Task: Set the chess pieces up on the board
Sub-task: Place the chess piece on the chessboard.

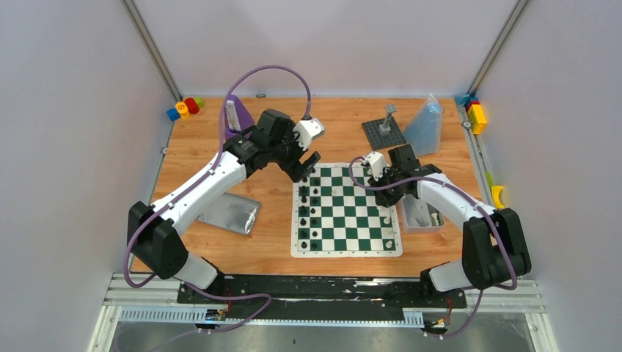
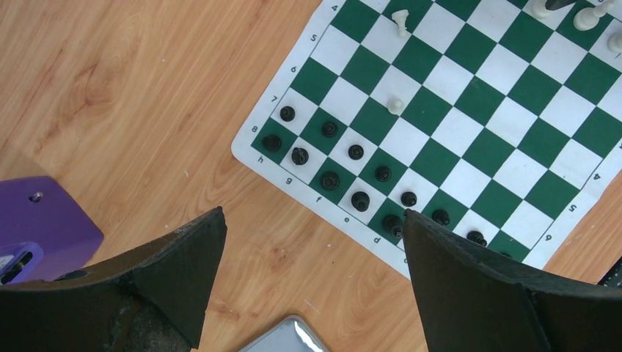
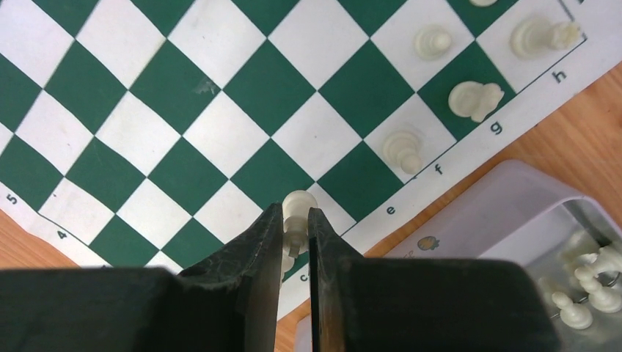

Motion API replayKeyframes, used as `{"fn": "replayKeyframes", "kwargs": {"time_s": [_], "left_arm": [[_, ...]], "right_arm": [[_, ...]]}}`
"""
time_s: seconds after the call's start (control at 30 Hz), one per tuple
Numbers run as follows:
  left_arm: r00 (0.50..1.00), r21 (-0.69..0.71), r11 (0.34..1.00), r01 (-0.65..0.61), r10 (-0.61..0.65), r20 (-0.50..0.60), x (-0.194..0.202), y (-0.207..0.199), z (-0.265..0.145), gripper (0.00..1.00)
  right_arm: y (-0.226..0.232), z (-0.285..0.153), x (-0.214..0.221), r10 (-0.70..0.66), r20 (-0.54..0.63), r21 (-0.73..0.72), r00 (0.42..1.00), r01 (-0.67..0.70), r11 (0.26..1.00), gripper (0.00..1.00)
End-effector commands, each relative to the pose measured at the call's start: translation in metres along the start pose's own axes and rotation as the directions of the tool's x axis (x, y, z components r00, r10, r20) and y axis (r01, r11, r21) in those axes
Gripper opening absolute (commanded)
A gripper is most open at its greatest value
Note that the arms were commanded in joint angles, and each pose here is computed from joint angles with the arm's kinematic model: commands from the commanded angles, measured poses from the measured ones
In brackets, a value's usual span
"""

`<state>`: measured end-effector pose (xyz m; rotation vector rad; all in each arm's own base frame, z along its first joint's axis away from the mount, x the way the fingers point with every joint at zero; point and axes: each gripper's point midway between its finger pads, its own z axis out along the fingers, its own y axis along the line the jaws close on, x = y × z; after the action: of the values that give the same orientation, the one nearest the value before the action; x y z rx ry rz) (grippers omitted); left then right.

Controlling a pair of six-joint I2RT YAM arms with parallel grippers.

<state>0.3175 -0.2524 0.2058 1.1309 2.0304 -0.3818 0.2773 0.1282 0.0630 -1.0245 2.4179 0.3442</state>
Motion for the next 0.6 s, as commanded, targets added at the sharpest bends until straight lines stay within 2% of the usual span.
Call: {"fn": "replayKeyframes", "kwargs": {"time_s": [0.0, 0.57], "left_arm": [[0.998, -0.03, 0.999, -0.017, 0.019, 0.066, -0.017, 0.007, -0.011, 0.97], [0.998, -0.02, 1.0, -0.018, 0.019, 0.06, -0.016, 0.005, -0.008, 0.98]], "right_arm": [[-0.006, -0.005, 0.008, -0.01, -0.004, 0.025, 1.0, 0.011, 1.0, 0.06], [-0.011, 0.001, 0.026, 0.031, -0.034, 0.007, 0.999, -0.031, 1.0, 0.09]]}}
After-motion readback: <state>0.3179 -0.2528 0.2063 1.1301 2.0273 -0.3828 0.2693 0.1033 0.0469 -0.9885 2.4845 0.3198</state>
